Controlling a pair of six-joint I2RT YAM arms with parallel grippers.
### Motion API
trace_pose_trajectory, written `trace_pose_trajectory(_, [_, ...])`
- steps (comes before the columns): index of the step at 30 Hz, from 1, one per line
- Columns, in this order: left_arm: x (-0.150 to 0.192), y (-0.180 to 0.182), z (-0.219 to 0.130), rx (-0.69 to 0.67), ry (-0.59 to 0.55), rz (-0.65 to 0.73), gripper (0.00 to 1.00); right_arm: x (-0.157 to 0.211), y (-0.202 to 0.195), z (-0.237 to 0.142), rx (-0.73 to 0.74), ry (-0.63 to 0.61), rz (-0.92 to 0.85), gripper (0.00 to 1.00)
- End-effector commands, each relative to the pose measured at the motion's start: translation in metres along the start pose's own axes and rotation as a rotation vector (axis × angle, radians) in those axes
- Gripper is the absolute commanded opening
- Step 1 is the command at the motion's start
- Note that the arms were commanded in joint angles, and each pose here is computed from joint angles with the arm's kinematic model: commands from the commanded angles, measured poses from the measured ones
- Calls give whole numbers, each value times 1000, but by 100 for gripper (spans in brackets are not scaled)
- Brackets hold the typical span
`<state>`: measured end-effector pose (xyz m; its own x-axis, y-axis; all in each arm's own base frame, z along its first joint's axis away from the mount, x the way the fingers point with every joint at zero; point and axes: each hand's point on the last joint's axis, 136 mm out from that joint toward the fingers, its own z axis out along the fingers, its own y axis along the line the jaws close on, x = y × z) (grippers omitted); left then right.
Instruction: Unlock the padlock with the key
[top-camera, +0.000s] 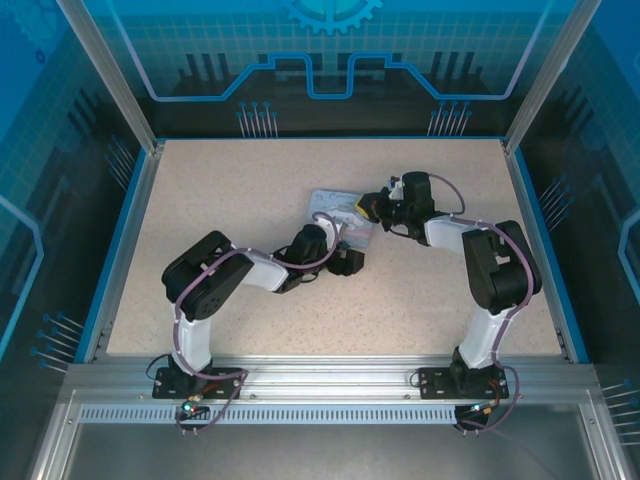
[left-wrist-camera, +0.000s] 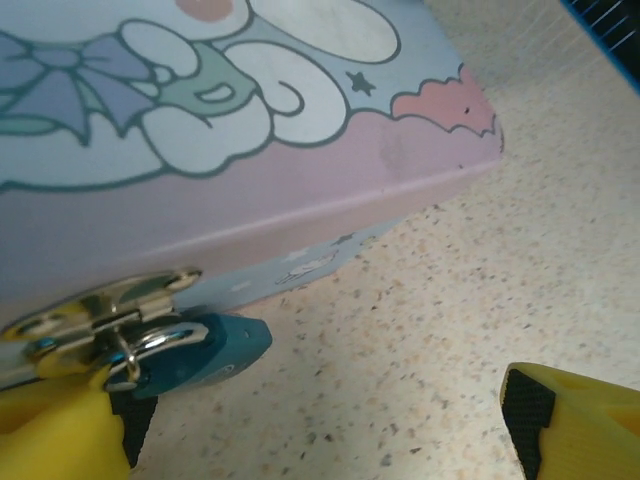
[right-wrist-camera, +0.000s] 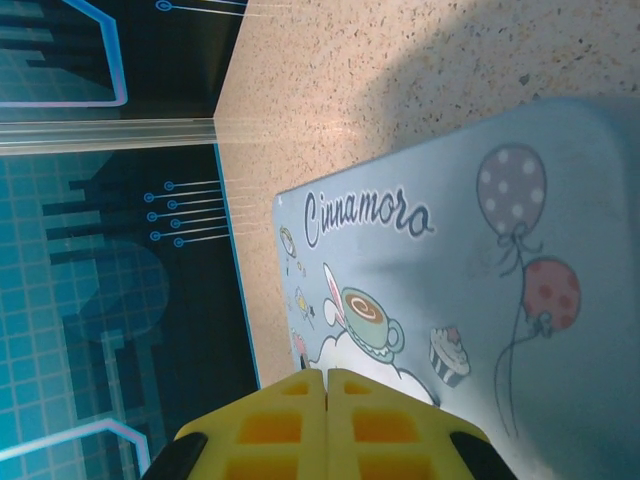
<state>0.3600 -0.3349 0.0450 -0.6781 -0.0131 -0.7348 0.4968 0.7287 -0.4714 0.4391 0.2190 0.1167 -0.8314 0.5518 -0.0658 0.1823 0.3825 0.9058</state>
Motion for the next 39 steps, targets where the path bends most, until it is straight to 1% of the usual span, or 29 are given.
trace_pose_trajectory(1, [-6,-11,4,114,-7,-111,91,2,-1,7,20,6,-15,0])
trace_pose_trajectory(6, [-10,-3,6,129,-25,-179,91,3,-3,7,24,6,-13,0])
trace_pose_trajectory(13, [-6,0,11,130,-14,-201,90,3,-5,8,23,10,-12,0])
trace_pose_trajectory(17, [0,5,16,63,1,-175,88,3,-7,10,24,12,-7,0])
trace_pose_trajectory(25, [10,5,28,15,-20,-165,86,4,-9,11,29,14,-3,0])
trace_pose_trajectory(28, [9,1,31,30,-31,-168,79,5,-10,11,34,17,-2,0])
trace_pose_trajectory(32, [2,-6,27,56,-68,-175,69,5,-12,11,37,17,0,0])
trace_pose_trajectory(36, [-8,-9,20,68,-114,-192,62,5,-12,13,36,21,2,0])
trace_pose_trajectory(39, [-14,-9,16,74,-150,-226,62,4,-12,13,38,21,0,0])
